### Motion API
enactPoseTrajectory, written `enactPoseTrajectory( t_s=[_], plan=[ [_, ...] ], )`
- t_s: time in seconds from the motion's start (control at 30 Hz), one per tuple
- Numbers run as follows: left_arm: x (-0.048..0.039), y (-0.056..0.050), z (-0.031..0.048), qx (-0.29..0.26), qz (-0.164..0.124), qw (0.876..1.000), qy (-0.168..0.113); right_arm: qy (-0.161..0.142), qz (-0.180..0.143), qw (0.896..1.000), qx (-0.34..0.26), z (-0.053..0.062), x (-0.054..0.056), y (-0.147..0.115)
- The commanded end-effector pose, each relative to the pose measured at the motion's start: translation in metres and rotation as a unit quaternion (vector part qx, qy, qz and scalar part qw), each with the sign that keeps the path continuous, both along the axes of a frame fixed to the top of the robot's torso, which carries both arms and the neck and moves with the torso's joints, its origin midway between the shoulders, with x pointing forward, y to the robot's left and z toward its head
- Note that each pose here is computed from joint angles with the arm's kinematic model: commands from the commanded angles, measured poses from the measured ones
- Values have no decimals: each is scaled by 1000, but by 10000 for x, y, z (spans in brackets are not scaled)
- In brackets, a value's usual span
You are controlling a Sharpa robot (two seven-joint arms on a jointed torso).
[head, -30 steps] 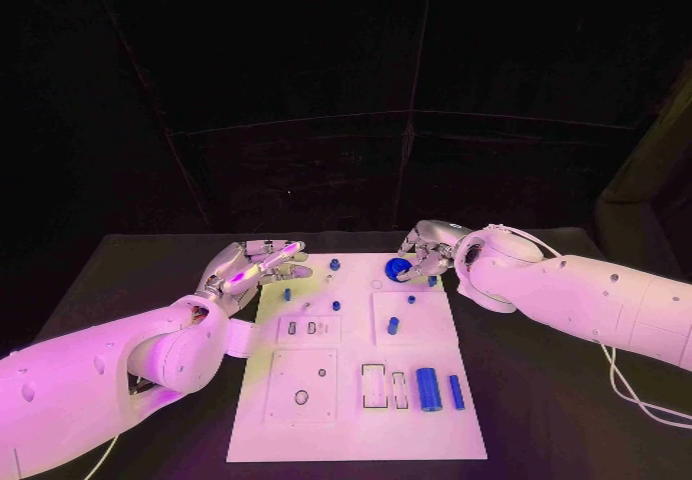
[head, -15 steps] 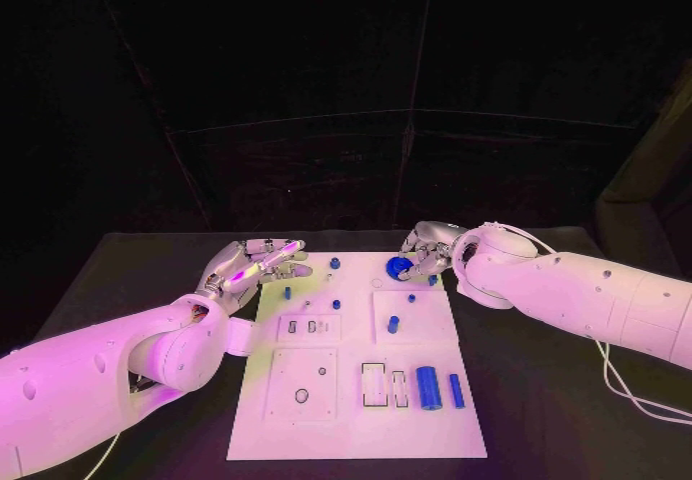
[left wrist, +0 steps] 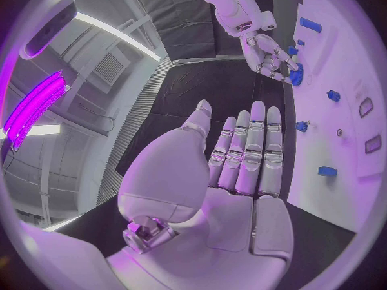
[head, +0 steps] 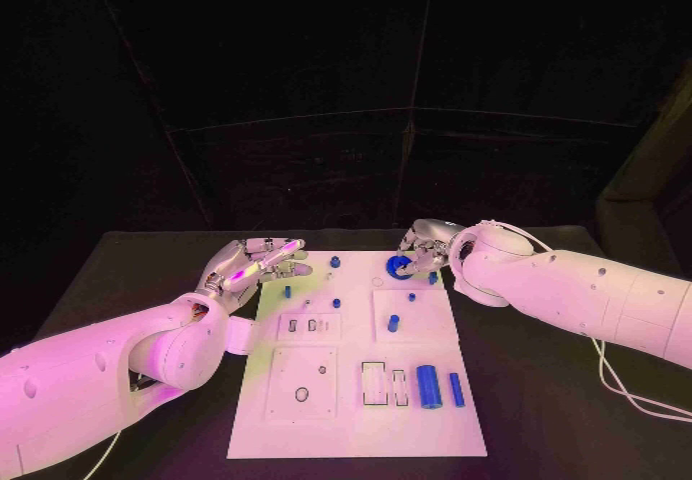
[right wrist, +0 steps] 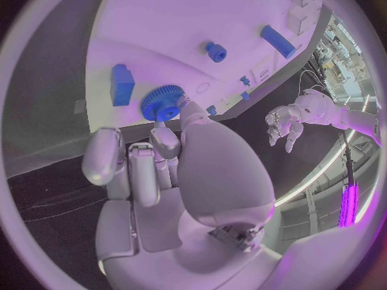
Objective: Assemble the parts on the task board
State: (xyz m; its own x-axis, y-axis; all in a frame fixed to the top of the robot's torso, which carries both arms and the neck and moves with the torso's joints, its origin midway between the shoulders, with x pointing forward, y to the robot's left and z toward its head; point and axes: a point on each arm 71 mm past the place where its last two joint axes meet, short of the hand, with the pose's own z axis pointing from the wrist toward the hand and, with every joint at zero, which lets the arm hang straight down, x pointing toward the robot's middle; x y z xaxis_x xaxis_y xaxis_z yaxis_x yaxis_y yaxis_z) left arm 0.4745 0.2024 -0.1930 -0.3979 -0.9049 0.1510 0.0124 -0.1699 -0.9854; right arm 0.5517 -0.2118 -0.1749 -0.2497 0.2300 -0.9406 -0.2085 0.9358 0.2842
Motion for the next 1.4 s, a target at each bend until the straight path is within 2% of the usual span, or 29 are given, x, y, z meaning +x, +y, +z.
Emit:
enactPoseTrajectory(
  t_s=[0.03,0.27,0.47,0.63,0.83,1.1,1.4],
  plan=[
    [-2,-18,13,-3,-8,1000,-3,-5,0,1000,-16,-2,-1,10],
    [-2,-15,11,-2,-9,1000,-2,-37,13,998,-54,29,-9,39],
    [-2,-15,11,-2,-9,1000,-2,-67,27,995,-65,68,-26,89],
    [-3,-15,10,-2,-10,1000,-1,-94,46,993,-53,124,-85,190],
    [-6,-12,12,-2,-10,1000,-1,-119,70,990,-27,206,-215,364],
    [-13,8,18,-2,-8,1000,-1,-138,99,986,-9,286,-374,626],
    [-5,37,29,-1,-5,1000,-4,-141,120,983,1,293,-382,948]
  ],
)
